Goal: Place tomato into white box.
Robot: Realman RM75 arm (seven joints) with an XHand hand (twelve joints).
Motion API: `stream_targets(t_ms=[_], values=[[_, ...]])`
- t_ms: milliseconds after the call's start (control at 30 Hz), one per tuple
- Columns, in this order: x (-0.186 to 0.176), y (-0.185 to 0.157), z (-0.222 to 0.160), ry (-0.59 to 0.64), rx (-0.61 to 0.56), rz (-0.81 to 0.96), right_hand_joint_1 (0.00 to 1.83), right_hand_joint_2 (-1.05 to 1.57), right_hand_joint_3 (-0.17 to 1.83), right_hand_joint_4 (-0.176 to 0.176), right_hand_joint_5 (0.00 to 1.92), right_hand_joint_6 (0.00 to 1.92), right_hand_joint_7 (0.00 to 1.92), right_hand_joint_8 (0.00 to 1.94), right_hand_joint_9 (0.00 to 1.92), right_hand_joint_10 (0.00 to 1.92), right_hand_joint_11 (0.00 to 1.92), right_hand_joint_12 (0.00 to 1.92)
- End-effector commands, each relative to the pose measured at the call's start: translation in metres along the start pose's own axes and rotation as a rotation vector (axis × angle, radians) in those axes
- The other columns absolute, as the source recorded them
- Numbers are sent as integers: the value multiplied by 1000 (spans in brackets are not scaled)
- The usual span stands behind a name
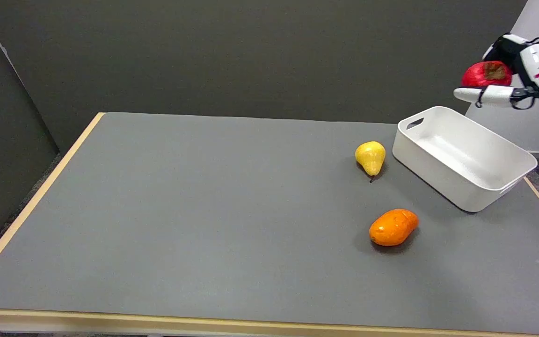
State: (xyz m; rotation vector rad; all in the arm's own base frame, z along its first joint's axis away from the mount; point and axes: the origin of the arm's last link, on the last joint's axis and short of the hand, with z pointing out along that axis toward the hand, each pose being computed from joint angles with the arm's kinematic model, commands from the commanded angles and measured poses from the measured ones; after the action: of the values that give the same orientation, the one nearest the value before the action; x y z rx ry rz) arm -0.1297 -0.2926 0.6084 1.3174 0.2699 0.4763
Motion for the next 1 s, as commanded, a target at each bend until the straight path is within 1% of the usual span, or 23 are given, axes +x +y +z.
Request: stream_targets(t_ms=[33, 233, 367, 433, 500, 567, 667, 733, 800, 933, 967, 1000], values=[[-65, -10, 32, -135, -141, -13, 1339, 1118, 232, -148, 581, 1534, 832, 1281, 788, 1447, 683, 1667], [-79, -7, 12, -198, -160, -9, 1341, 1115, 234, -153, 584, 1530, 840, 1283, 787, 1449, 671, 1676], [-88, 5, -1, -195, -261, 97, 1340, 1110, 240, -149, 590, 1522, 841, 1278, 788, 1441, 684, 1680], [-94, 6, -4, -197, -296, 116, 1337, 1117, 235, -154, 603, 1549, 864, 1308, 722, 1437, 694, 1650], [-98, 3, -5, -202, -301, 87, 1338, 1116, 237, -154, 605, 1546, 867, 1308, 719, 1436, 694, 1651], [-102, -3, -3, -225, -293, 20, 1338, 1115, 239, -155, 606, 1544, 868, 1308, 719, 1435, 693, 1652], [-99, -5, -1, -239, -289, -27, 1338, 1112, 242, -154, 609, 1540, 869, 1306, 721, 1433, 692, 1653], [-100, -4, -2, -254, -299, -25, 1339, 1110, 243, -154, 610, 1534, 869, 1304, 727, 1433, 691, 1656], [-100, -2, -2, -256, -311, -12, 1342, 1116, 222, -150, 599, 1508, 846, 1282, 787, 1446, 679, 1676], [-98, 2, -1, -264, -325, -13, 1341, 1110, 235, -146, 601, 1510, 843, 1279, 789, 1446, 670, 1690], [-97, 3, -1, -265, -326, -16, 1282, 1119, 244, -116, 598, 1531, 841, 1289, 792, 1404, 660, 1687], [-95, 4, 0, -268, -326, -21, 1193, 1136, 251, -73, 594, 1560, 840, 1305, 797, 1341, 647, 1676]])
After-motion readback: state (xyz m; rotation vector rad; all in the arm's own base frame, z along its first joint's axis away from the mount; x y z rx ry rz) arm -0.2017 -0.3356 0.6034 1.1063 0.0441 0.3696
